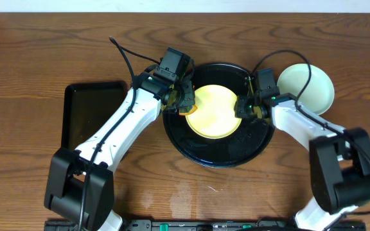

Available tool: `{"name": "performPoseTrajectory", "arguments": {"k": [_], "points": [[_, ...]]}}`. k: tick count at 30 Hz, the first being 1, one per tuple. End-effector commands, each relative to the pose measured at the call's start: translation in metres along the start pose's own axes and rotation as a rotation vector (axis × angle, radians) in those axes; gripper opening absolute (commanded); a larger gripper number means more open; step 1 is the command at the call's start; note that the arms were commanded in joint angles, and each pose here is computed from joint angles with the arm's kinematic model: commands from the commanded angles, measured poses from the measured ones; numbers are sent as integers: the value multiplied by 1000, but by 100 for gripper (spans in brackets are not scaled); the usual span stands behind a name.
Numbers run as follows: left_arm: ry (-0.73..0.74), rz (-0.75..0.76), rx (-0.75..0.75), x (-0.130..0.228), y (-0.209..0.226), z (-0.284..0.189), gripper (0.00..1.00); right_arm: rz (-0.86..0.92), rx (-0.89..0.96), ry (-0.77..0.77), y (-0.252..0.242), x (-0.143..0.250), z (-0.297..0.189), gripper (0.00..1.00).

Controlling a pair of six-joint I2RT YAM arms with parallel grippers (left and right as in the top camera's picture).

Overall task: Clean dirty plates on tray and stack at the side
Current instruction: 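Keep scrubbing the yellow plate while the right gripper holds its rim, then withdraw the sponge left and lift the yellow plate with the right gripper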

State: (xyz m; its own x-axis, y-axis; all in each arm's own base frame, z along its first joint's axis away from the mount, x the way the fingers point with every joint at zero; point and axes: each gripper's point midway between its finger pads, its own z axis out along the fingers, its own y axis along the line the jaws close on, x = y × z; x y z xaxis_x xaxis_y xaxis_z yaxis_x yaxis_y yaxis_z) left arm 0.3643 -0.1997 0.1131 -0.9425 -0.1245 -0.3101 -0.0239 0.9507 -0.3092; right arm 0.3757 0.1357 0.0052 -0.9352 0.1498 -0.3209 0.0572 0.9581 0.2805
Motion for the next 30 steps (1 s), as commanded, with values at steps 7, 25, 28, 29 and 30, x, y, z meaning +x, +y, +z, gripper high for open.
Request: {"name": "performPoseTrajectory", "arguments": {"k": [7,25,28,29,30], "points": [[4,58,37,7,-21,12,8,29,4,57,-4,11,20,1],[86,91,4,30,-23,112,8,39,12,72,-6,15,19,1],[81,101,-45,31,-12,123,8,39,12,72,-6,15,19,1],[66,105,-83,29,-6,125,8,39,12,72,-6,15,19,1],[48,107,-124,26,2,124,8,39,12,72,-6,15,19,1]]}}
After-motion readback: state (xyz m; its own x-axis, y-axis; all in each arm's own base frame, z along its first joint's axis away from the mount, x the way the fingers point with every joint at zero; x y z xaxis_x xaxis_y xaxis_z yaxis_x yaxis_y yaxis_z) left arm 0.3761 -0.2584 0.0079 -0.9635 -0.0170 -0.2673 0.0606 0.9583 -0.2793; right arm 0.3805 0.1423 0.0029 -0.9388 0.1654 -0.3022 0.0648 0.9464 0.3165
